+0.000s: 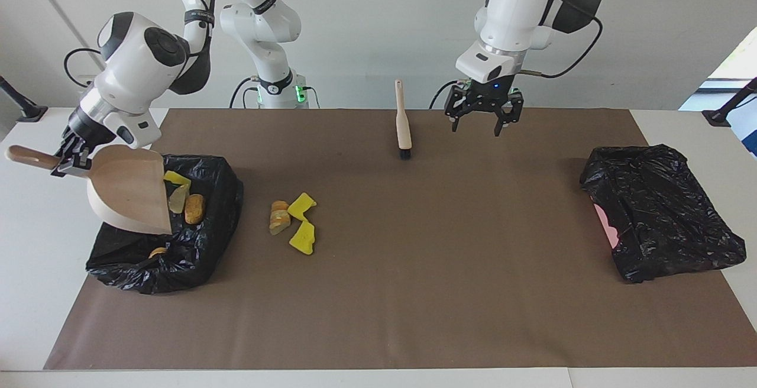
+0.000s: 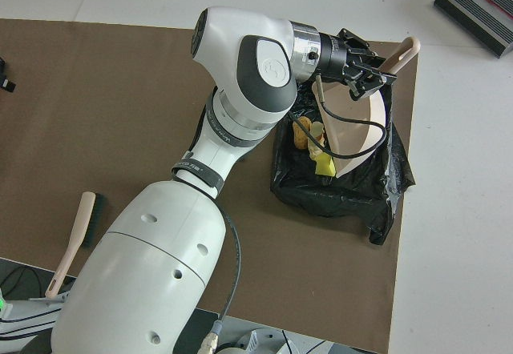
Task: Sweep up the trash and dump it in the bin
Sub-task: 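Lift the emptied dustpan back out of the bag with the right gripper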
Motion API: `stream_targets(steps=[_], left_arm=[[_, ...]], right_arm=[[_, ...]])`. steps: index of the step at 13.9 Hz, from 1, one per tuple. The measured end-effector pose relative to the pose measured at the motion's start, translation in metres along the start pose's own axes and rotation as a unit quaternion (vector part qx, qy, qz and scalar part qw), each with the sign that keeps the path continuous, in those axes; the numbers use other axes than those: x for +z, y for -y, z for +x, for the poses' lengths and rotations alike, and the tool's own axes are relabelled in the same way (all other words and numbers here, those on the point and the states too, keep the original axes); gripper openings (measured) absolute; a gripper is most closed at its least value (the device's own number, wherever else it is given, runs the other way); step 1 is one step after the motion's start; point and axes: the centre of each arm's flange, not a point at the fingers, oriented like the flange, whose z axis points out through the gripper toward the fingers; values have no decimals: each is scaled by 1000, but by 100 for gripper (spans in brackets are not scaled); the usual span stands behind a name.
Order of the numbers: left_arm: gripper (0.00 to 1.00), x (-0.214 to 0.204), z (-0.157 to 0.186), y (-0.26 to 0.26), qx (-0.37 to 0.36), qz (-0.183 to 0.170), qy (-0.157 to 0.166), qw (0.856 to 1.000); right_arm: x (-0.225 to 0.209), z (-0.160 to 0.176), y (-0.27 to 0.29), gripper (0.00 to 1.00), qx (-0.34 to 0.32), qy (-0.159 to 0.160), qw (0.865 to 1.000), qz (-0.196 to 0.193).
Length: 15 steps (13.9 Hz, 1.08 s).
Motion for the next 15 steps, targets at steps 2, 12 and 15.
stream_targets(steps=[2, 12, 15], left_arm=[[100, -28, 6, 29, 13, 5, 3, 1000], [100, -99, 4, 137, 35, 17, 29, 999], [100, -99, 4, 154, 36, 16, 40, 998]], right_arm=[[-26, -9, 7, 33, 7, 9, 1000, 9], [-179, 79, -14, 33, 214, -138, 965, 62], [-197, 108, -21, 33, 301, -205, 927, 90]])
